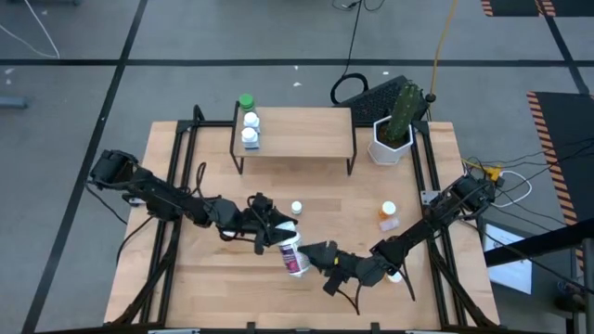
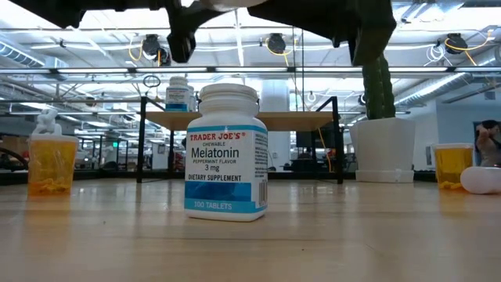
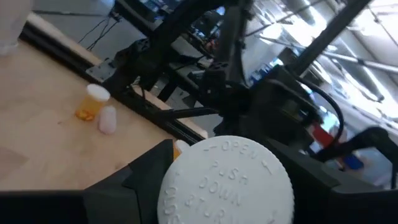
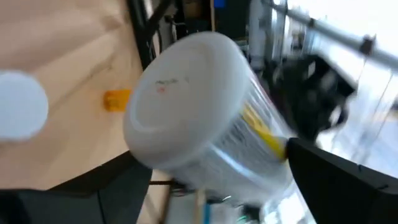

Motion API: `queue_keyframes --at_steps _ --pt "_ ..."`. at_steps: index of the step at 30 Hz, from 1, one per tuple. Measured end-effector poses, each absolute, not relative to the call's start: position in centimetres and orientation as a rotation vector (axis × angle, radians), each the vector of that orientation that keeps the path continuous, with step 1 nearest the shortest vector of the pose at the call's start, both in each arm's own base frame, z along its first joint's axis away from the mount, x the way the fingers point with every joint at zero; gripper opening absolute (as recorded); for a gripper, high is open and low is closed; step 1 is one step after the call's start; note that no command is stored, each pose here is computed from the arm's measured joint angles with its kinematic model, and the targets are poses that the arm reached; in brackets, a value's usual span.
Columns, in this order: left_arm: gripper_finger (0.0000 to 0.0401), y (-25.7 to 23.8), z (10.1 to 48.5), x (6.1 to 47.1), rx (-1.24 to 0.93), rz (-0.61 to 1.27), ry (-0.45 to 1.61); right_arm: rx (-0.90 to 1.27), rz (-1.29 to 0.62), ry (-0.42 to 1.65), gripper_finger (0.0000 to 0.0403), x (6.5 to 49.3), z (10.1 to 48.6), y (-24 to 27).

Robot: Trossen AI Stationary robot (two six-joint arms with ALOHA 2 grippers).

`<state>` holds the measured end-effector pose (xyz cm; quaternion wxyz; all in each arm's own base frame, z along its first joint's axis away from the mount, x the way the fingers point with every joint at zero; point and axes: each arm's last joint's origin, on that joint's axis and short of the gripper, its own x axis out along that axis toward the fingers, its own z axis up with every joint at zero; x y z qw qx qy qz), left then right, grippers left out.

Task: Pick and place medicine bottles onto shelf by color
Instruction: Put the bottom left white medicine bottle on the shelf

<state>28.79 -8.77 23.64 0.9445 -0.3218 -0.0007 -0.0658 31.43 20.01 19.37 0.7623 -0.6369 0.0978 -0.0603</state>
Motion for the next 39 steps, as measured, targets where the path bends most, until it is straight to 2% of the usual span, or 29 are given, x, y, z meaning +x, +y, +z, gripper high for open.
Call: queue_keyframes --at_steps 6,9,13,16,19,23,27,39 --pt "0.0236 -8.7 25.9 27.5 -0.582 -0.163 -0.065 -1.144 -0.132 0.25 0.0394 30.4 17.5 19.0" --pt "0.0234 -8.6 26.7 26.8 -0.512 -0.159 -0.069 -0.919 -0.164 0.23 0.0398 29.5 17.6 18.3" --pt "0.0236 -8.5 26.7 26.0 -0.342 -0.013 -0.019 -0.548 -0.232 0.184 0.0397 28.4 18.7 16.7" --pt "0.0236 -8.2 25.6 25.9 -0.253 0.145 0.06 -0.245 -0.263 0.096 0.0398 28.1 21.3 14.7" --pt "0.0236 -7.9 25.3 25.9 -0.226 0.225 0.078 -0.052 -0.22 0.082 0.0397 28.5 22.7 12.1" --pt "0.0236 -7.7 24.9 26.1 -0.191 0.271 0.09 0.065 -0.156 0.112 0.0396 29.9 22.5 8.6" --pt "0.0236 -7.6 24.7 26.2 -0.149 0.318 0.092 0.131 -0.033 0.145 0.0396 31.3 21.9 7.2" --pt "0.0236 -7.6 24.1 26.5 -0.096 0.334 0.119 0.065 -0.04 0.235 0.0394 36.6 22.0 6.1"
